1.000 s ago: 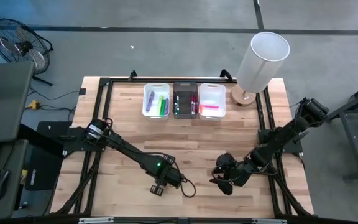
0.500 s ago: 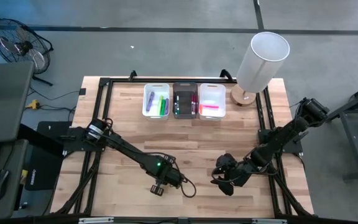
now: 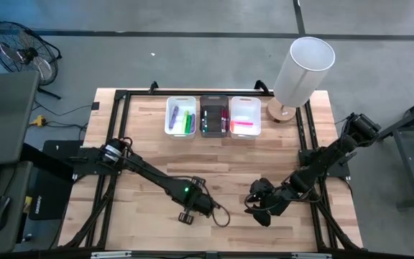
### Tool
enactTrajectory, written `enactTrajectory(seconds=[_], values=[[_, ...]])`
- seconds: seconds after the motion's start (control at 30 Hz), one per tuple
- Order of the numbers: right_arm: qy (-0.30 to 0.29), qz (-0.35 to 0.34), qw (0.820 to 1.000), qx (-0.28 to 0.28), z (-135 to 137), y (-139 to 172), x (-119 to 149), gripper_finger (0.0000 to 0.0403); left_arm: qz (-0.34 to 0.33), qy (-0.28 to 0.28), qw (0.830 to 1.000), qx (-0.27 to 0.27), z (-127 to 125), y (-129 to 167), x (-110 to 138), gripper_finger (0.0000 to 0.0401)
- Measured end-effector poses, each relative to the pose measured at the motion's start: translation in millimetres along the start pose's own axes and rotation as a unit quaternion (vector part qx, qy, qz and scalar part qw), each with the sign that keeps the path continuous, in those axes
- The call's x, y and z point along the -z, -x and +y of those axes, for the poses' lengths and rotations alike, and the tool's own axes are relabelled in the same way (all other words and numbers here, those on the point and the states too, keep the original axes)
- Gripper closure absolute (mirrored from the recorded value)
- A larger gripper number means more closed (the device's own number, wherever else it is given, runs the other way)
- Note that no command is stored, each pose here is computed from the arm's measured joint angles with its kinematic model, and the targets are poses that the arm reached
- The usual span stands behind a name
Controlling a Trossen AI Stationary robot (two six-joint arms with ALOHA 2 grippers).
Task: Pick & Place Markers
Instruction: Put the yellow pen into the right white bin
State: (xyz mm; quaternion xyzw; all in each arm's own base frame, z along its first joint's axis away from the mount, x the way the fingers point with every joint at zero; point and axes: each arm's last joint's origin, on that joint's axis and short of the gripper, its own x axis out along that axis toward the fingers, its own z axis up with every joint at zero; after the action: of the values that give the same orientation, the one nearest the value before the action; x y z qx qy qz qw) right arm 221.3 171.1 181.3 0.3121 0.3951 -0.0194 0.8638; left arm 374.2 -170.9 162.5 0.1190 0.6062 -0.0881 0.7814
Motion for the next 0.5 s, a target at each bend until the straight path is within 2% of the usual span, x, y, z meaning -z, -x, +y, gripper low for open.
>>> enactTrajectory(seconds=[0.5], values=[[0.021, 0.062, 0.997, 0.041, -5, 5, 20, 0.0187, -0.038, 0.066, 0.997, 0.005, 38, 23, -21, 0.0368]])
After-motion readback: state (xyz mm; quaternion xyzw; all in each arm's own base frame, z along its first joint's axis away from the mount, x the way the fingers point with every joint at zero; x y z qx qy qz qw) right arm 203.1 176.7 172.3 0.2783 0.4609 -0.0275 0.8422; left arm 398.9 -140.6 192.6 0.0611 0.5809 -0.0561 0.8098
